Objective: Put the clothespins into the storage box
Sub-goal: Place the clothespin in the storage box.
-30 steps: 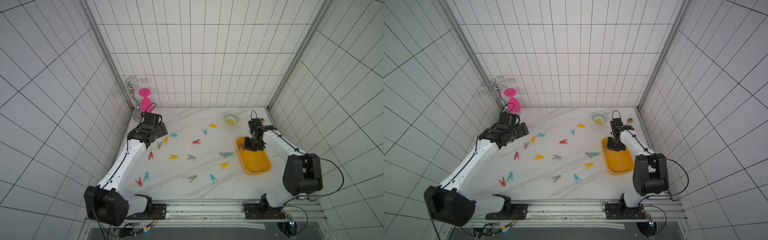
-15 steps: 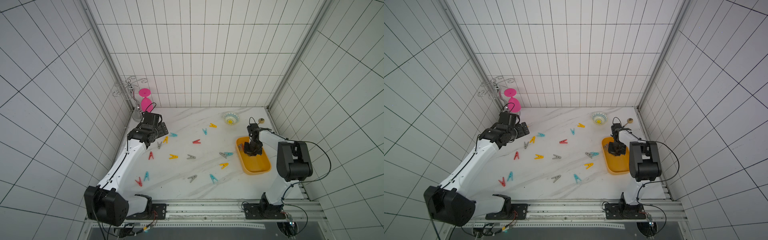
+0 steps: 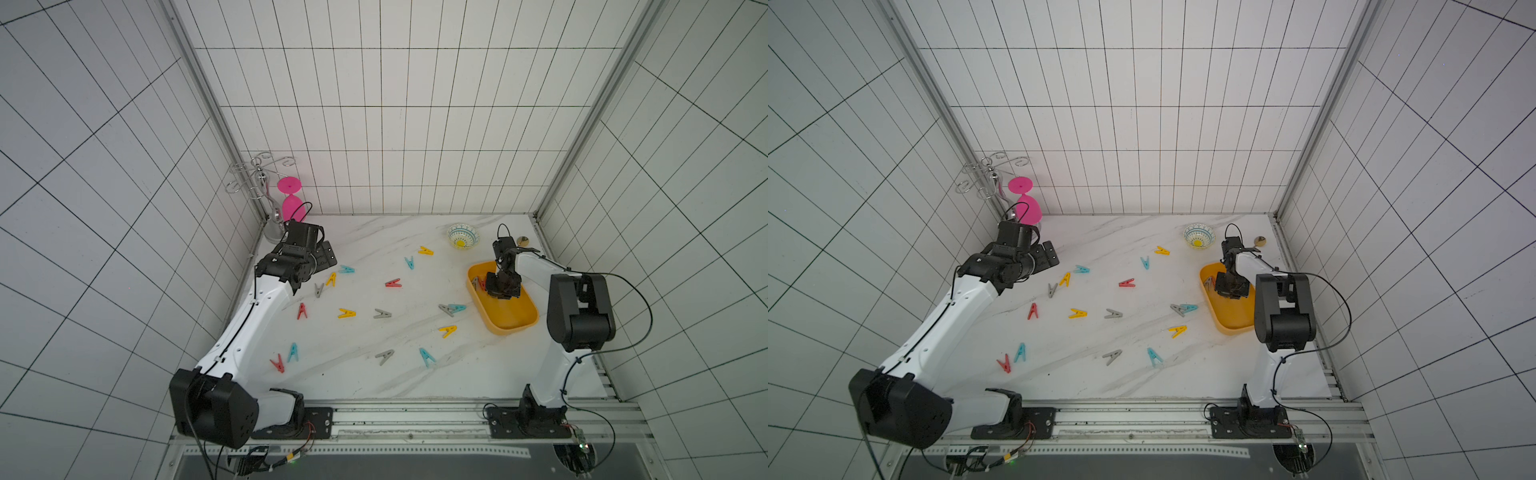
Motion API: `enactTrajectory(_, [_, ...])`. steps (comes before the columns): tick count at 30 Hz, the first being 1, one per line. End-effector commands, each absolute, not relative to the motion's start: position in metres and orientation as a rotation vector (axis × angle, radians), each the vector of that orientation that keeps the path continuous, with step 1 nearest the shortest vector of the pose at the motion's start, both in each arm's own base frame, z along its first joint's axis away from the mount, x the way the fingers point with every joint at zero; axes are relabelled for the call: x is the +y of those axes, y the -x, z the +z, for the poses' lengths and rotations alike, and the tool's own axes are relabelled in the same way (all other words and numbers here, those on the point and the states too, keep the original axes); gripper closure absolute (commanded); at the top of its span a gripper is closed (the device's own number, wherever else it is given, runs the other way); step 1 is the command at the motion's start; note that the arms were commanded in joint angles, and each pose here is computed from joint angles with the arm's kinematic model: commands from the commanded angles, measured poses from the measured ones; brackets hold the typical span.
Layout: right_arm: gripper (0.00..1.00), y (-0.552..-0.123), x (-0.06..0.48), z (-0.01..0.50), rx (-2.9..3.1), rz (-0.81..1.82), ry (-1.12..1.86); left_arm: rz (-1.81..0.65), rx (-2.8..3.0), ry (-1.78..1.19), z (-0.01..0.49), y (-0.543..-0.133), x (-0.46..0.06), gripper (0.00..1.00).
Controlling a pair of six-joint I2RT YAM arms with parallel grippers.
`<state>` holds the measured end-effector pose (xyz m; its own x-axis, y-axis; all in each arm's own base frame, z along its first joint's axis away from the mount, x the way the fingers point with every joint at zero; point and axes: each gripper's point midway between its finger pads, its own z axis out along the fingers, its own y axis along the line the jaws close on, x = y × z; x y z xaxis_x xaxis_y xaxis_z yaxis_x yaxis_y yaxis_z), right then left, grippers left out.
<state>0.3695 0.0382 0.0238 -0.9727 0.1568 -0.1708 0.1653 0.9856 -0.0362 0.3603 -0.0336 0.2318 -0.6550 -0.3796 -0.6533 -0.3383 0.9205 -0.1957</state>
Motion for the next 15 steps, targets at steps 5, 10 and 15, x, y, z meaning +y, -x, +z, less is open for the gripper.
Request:
enactTrajectory(5, [0.75,-0.384,0.041,0.044,2.883,-0.04,-0.239,-0.06,2.312,0.503,0.243,-0.358,-0.03,0.01])
enactTrajectory(10, [0.71,-0.37,0.044,0.078,2.822,-0.021,-0.217,-0.058,2.316,0.503,0.242,-0.355,-0.029,0.02])
enactTrajectory(15, [0.67,-0.352,0.062,0.105,2.788,0.004,-0.135,-0.045,2.317,0.507,0.242,-0.351,-0.027,0.01])
